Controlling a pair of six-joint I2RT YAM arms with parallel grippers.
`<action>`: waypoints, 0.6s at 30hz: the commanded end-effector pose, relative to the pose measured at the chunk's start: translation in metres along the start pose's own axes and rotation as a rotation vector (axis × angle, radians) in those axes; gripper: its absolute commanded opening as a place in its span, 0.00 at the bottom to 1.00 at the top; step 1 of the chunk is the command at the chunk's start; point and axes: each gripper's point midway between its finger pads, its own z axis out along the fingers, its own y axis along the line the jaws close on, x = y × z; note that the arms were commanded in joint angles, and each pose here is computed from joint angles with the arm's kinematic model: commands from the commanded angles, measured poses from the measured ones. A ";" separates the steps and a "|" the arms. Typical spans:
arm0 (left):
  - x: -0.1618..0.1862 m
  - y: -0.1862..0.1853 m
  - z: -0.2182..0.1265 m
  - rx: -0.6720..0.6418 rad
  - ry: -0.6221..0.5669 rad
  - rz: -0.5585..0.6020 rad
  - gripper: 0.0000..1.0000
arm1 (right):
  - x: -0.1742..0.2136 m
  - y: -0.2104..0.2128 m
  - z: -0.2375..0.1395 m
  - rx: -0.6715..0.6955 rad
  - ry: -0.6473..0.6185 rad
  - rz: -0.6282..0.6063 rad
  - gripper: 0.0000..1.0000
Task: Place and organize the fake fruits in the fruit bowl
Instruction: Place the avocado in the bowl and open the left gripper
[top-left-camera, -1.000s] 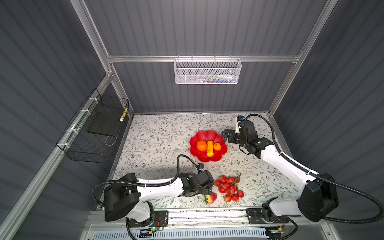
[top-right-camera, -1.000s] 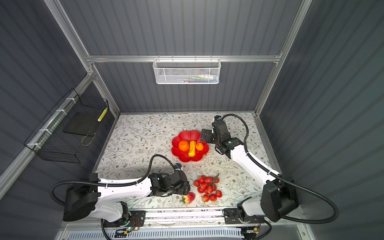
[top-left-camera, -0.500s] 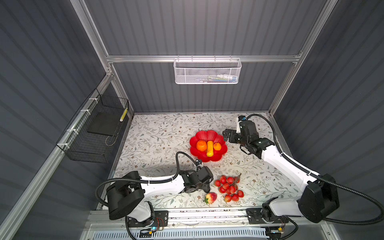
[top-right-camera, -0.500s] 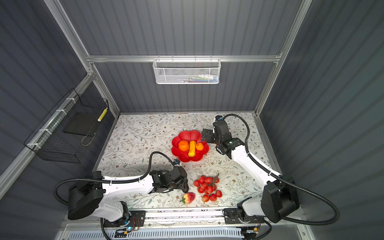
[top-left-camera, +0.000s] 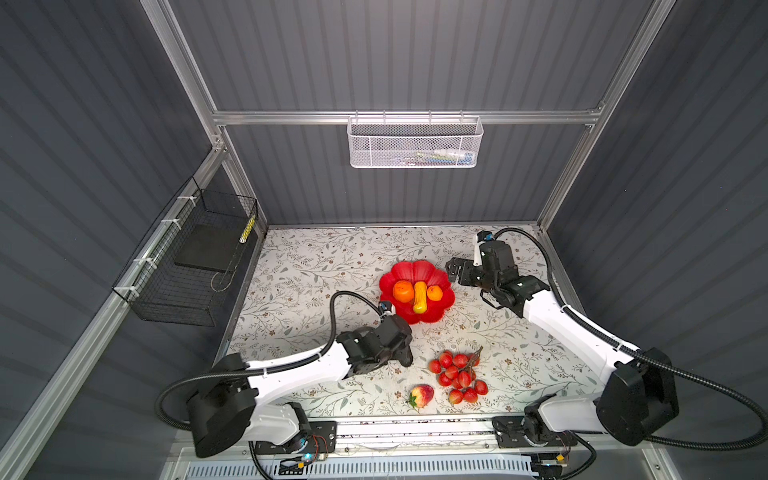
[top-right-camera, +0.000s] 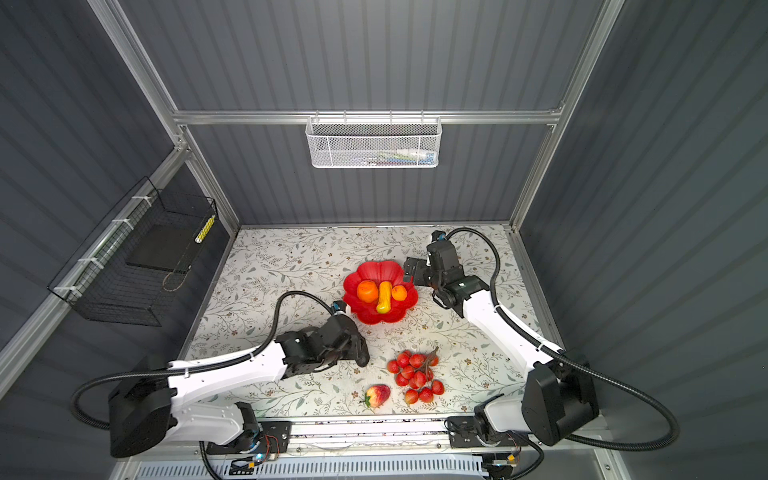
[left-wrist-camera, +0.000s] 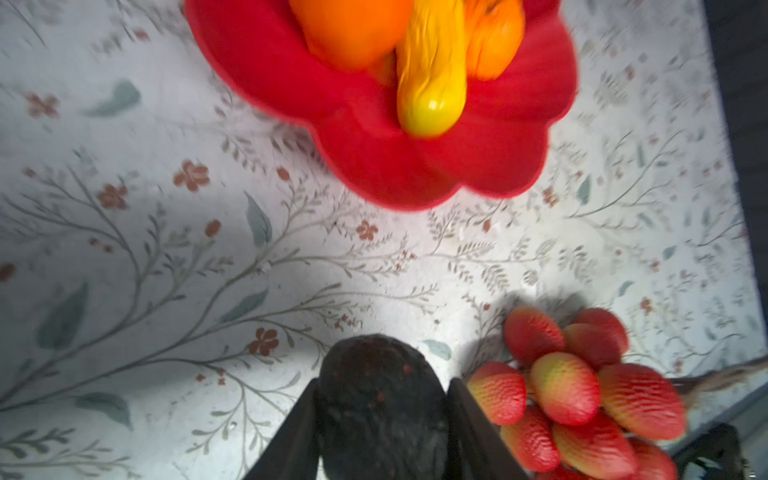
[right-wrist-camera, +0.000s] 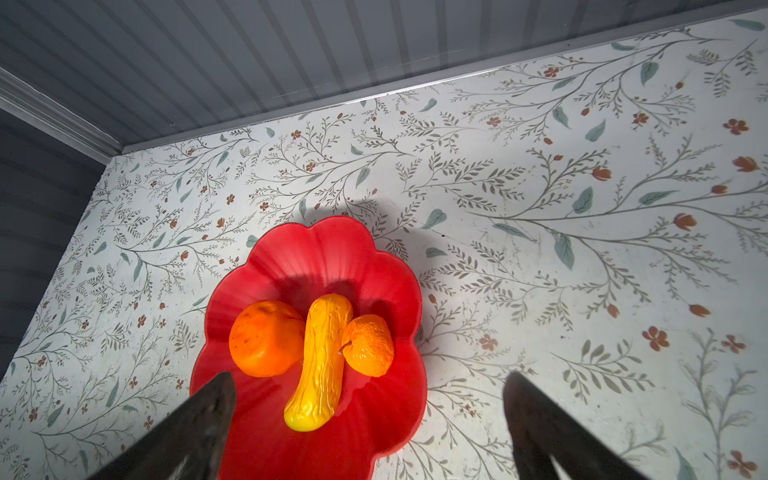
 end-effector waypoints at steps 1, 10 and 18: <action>-0.040 0.001 -0.031 -0.019 -0.108 0.086 0.28 | -0.006 0.000 -0.005 -0.011 -0.028 -0.002 0.99; -0.110 -0.014 -0.005 -0.011 -0.126 0.151 0.25 | -0.007 -0.001 -0.012 -0.014 -0.030 -0.001 0.99; -0.115 -0.016 0.056 -0.007 -0.069 0.132 0.26 | 0.003 -0.007 -0.022 -0.006 -0.016 -0.009 0.99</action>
